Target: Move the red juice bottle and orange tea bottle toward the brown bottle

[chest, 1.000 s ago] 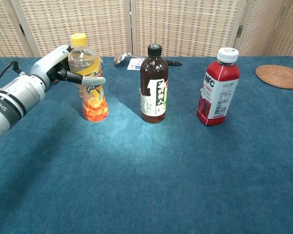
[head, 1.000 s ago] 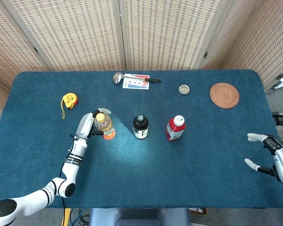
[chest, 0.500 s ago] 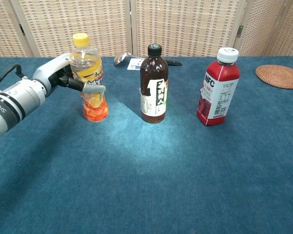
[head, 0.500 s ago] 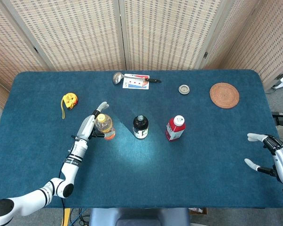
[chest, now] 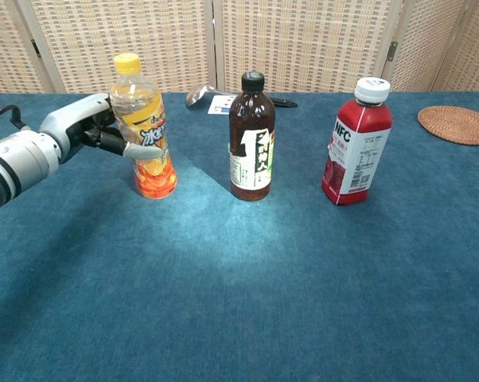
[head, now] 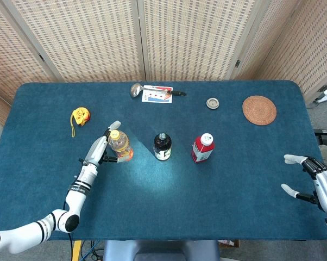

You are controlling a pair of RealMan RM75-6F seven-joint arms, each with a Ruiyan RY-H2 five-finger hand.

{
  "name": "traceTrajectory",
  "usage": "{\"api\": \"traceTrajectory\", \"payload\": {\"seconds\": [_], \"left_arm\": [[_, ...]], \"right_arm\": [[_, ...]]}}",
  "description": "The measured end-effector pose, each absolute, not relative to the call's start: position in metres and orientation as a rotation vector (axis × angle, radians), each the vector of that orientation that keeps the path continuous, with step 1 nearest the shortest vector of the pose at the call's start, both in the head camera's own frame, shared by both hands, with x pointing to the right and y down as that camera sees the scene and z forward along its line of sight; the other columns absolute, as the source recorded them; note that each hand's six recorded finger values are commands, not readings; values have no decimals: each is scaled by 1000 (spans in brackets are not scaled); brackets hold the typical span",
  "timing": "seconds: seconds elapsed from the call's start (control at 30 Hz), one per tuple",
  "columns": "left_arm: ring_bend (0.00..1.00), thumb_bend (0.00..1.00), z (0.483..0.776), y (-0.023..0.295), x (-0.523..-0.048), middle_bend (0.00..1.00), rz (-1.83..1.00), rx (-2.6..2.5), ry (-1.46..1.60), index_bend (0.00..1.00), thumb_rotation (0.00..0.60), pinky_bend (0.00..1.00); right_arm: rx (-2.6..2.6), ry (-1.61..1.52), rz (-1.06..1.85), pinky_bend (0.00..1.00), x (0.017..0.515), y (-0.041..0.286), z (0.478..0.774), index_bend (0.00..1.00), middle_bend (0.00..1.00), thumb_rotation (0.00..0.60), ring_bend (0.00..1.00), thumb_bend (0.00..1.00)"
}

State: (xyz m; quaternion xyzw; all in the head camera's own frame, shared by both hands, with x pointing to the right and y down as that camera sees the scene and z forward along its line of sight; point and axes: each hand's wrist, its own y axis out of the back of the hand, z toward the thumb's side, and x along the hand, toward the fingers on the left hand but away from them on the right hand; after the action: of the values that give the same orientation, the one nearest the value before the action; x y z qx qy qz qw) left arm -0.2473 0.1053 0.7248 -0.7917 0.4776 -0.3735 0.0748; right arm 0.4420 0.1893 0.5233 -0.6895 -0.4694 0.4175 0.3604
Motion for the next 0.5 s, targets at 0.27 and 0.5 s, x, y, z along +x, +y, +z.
{"api": "traceTrajectory", "payload": {"seconds": [0.27, 0.5], "left_arm": [[15, 22, 713, 112, -273, 0, -1195, -2315, 1400, 0, 600, 281], [14, 22, 698, 122, -309, 0, -1265, -2166, 1328, 0, 600, 275]], "right_arm": [[-1760, -1204, 1093, 499, 444, 189, 523, 317, 392, 600, 325, 117], [-1725, -1192, 1130, 499, 447, 188, 523, 317, 392, 600, 325, 118]]}}
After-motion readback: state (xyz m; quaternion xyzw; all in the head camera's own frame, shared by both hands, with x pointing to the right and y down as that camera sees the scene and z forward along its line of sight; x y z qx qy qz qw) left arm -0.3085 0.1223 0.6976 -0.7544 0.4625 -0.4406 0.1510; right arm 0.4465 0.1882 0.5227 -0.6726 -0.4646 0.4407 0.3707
